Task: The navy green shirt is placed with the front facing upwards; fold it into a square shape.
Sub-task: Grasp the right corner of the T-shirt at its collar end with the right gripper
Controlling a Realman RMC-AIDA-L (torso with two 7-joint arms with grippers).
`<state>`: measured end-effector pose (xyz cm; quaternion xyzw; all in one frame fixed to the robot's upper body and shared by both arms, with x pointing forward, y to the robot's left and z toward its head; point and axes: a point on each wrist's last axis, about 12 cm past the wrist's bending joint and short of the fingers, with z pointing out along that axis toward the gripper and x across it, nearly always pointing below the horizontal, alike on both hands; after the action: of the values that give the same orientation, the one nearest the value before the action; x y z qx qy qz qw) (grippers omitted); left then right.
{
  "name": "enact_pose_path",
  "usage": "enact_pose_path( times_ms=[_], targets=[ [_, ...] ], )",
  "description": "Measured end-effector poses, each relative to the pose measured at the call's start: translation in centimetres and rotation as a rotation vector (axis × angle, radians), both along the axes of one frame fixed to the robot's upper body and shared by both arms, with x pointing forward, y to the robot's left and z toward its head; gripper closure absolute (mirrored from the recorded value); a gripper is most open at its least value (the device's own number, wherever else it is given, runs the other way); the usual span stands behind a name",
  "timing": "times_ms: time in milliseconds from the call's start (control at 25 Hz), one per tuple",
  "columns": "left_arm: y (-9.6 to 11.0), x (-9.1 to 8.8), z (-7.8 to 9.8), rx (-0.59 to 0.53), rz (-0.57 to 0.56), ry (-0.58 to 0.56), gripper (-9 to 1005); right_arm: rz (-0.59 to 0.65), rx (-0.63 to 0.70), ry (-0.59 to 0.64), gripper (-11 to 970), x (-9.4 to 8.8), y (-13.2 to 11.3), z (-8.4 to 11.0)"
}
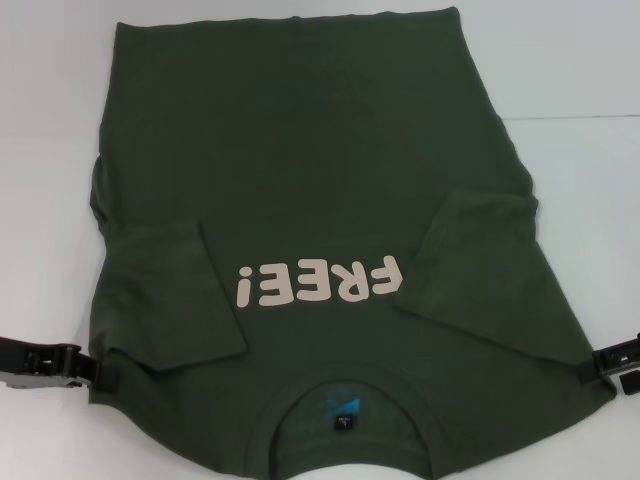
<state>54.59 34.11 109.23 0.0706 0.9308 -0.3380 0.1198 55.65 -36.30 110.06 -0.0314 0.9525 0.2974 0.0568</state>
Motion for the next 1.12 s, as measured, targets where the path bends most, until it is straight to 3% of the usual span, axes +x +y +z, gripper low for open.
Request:
enact_pose_path(
  times_ms=[1120],
  targets=[
    [-0.06,0.08,0.06,0.001,-0.003,-0.002,959,0.012,0.001,-0.001,33,0.03,0.81,-0.52]
  ],
)
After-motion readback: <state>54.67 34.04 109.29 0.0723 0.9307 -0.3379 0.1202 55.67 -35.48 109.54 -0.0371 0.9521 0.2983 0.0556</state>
